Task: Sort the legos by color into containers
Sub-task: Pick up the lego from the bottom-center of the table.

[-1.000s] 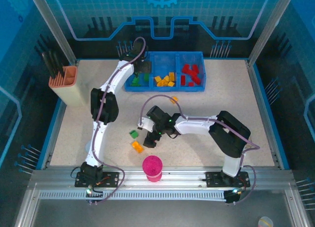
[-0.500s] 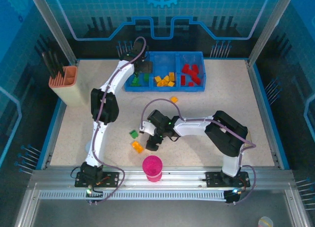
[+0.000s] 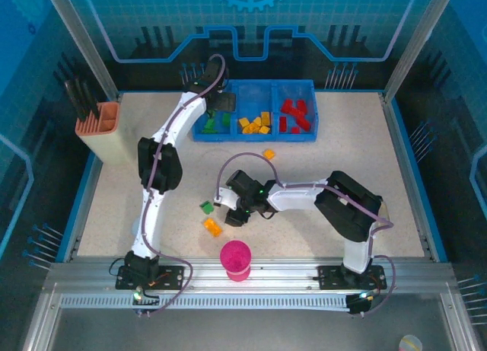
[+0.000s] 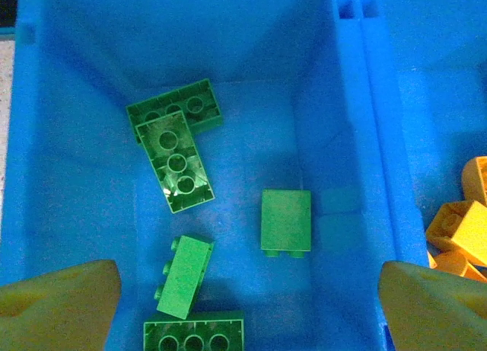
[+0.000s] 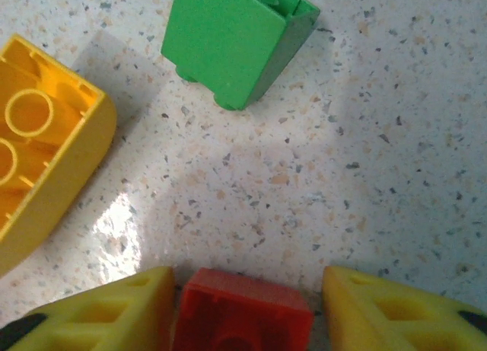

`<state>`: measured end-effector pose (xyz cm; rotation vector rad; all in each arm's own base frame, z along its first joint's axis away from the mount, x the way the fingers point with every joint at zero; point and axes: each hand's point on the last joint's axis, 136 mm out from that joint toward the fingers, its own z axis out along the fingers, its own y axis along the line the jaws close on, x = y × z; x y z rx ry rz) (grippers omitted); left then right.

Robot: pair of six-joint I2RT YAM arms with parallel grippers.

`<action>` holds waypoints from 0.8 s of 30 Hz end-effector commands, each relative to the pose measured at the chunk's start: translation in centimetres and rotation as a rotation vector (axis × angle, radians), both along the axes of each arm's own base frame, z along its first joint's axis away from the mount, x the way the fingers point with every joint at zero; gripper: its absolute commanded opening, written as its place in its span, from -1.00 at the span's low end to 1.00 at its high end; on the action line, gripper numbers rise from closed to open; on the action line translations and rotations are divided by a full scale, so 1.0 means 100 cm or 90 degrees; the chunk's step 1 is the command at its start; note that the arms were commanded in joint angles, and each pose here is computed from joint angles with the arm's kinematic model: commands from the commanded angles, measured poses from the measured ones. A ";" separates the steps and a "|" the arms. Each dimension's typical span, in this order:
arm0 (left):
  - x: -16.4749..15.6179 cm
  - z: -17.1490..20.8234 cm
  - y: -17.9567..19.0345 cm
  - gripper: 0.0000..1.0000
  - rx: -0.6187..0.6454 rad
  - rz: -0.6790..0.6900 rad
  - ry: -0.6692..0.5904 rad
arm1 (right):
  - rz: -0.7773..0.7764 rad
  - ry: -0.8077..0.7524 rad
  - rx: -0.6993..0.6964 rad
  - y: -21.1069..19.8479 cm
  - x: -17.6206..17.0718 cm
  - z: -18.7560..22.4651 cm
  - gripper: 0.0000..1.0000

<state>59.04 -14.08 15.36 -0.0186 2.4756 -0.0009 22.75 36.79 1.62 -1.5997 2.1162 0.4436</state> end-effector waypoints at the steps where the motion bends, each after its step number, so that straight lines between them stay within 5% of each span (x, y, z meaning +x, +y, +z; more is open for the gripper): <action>1: -0.012 0.030 0.005 0.78 0.018 -0.005 -0.019 | -0.016 -0.007 -0.056 -0.016 0.004 -0.022 -0.12; 13: -0.065 0.075 0.026 0.77 0.062 -0.024 -0.035 | -0.151 -0.006 0.048 -0.064 0.050 0.043 -0.34; 24: -0.171 0.036 0.054 0.78 0.050 0.008 0.066 | -0.283 -0.091 0.162 -0.143 0.119 0.150 -0.36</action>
